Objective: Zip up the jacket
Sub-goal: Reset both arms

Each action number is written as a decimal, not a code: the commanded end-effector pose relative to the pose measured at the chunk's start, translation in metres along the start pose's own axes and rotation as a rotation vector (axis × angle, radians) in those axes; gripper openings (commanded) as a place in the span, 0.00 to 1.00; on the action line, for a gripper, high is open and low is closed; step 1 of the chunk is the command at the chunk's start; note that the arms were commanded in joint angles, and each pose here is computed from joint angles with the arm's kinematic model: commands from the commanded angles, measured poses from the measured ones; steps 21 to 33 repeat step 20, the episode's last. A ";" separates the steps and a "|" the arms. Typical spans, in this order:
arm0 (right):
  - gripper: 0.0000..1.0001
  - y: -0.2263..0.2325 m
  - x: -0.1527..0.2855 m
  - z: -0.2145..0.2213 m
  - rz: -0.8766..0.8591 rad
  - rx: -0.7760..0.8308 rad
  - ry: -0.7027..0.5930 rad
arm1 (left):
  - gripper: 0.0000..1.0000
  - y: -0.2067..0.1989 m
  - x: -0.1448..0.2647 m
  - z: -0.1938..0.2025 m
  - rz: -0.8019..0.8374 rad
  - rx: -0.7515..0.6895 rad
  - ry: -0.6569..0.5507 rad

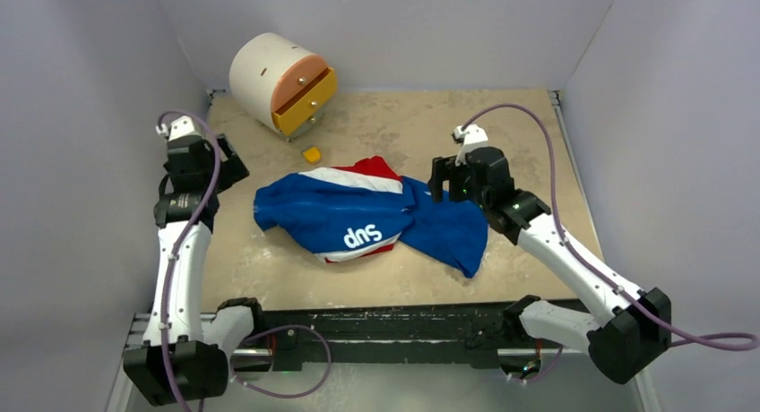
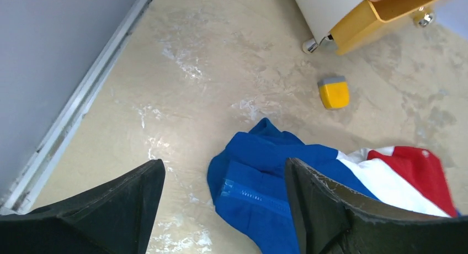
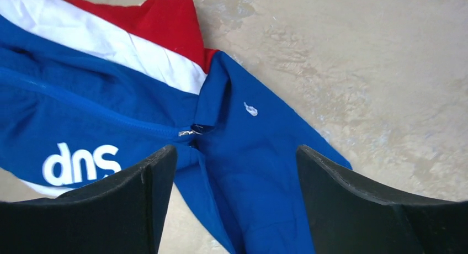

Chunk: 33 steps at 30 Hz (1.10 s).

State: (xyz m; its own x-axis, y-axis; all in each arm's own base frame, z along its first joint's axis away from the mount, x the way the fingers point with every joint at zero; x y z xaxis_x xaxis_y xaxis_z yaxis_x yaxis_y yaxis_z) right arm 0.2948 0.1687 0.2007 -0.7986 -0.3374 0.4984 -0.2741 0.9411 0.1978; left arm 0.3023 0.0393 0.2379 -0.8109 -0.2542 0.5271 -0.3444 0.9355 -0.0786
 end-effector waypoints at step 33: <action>0.99 -0.064 0.050 -0.038 0.169 -0.272 -0.113 | 0.88 0.005 0.058 -0.017 0.131 0.138 -0.182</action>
Point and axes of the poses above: each gripper's point midway between its finger pads, its own x axis back along the fingers, its own y axis along the line the jaws close on, z = x × y, the point moved 1 cm from there along x, back along the fingers, and after that the axes turned 7 degrees about -x, right-handed, at the moved point
